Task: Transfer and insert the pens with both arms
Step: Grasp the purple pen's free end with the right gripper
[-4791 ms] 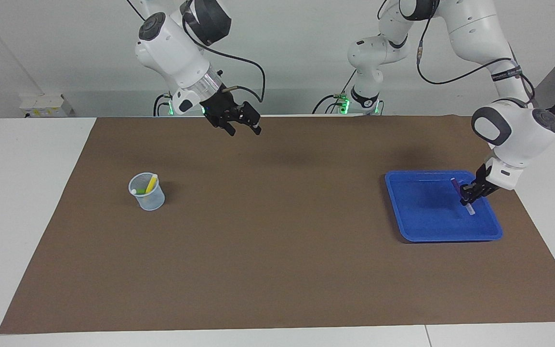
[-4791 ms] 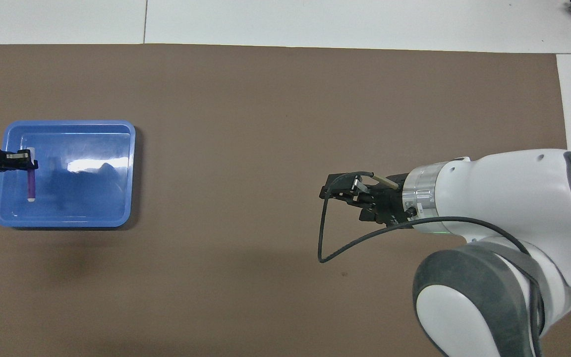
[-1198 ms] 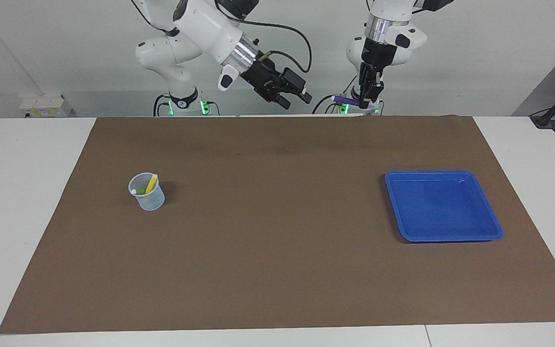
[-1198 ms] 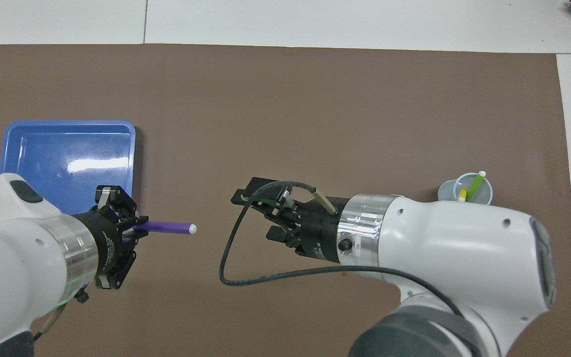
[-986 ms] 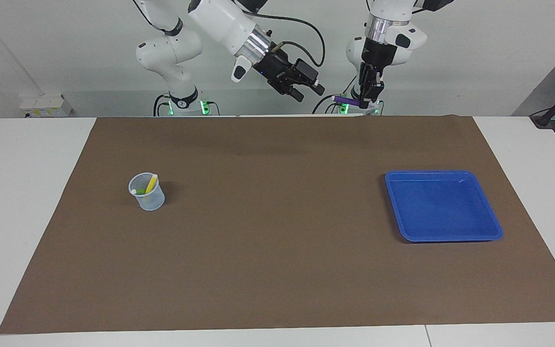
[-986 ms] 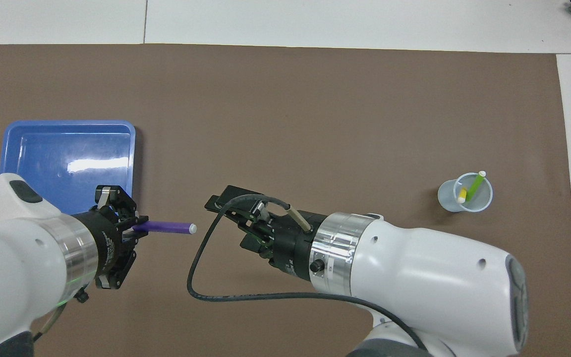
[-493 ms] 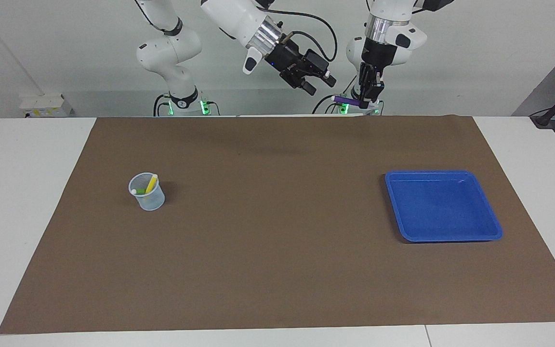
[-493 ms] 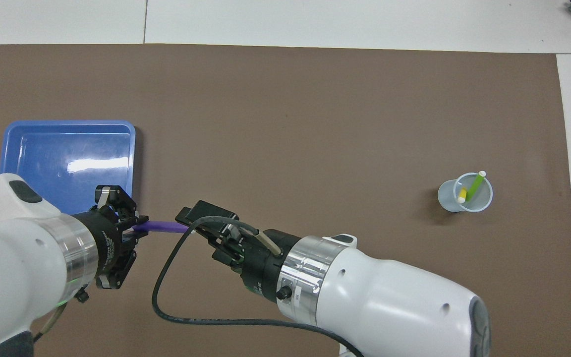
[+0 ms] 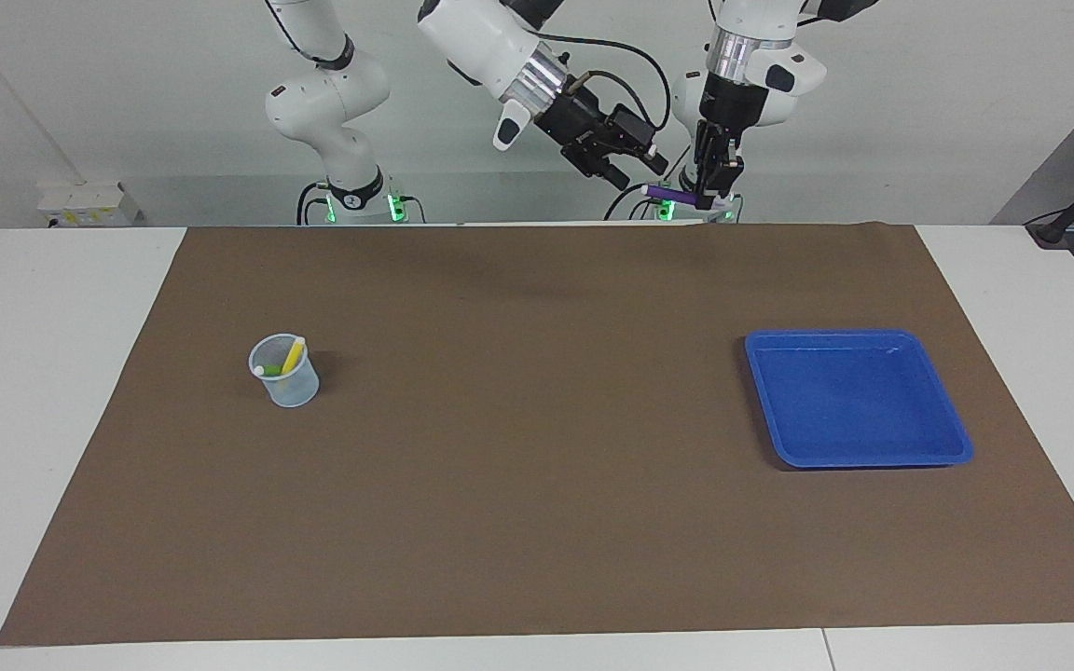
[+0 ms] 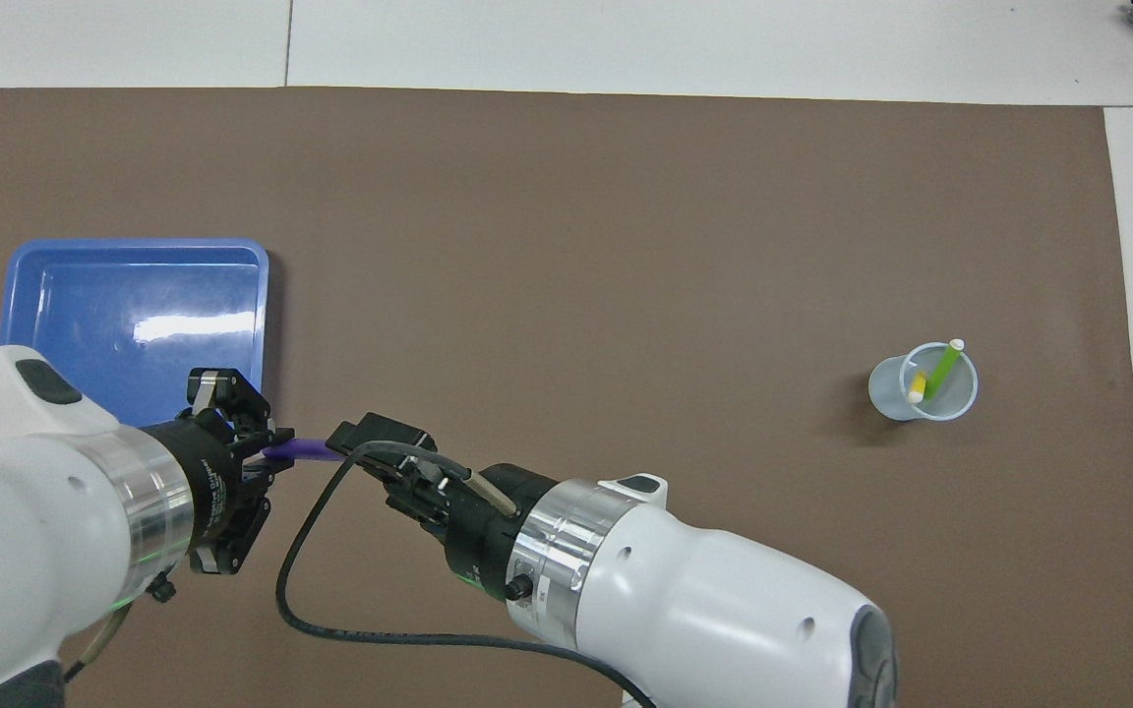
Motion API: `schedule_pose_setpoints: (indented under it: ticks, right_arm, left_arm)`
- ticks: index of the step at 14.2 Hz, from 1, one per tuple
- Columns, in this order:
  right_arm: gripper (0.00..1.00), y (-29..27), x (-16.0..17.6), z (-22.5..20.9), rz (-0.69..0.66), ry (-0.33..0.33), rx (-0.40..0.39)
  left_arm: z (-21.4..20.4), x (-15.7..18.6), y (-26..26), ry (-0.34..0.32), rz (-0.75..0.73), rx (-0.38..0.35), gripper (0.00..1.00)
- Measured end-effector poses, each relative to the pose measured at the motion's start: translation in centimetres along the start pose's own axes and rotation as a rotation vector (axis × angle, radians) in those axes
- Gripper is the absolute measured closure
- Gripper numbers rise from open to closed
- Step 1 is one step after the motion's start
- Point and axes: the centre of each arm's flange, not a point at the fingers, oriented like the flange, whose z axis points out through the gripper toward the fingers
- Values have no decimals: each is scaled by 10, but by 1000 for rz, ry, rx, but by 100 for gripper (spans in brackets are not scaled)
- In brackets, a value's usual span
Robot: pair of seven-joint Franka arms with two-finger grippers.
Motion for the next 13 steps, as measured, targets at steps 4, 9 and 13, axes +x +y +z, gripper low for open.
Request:
schedule_pose_setpoints:
  ticks: [4, 9, 13]
  right_arm:
    - [51, -1, 2, -1, 1, 13, 16]
    - [70, 0, 3, -1, 31, 4, 24]
    - [80, 1, 4, 0, 36, 3, 23]
  left_arm:
    - [0, 0, 0, 0, -1, 0, 83]
    - [0, 1, 0, -1, -3, -1, 83]
    - [-1, 3, 1, -3, -12, -5, 83]
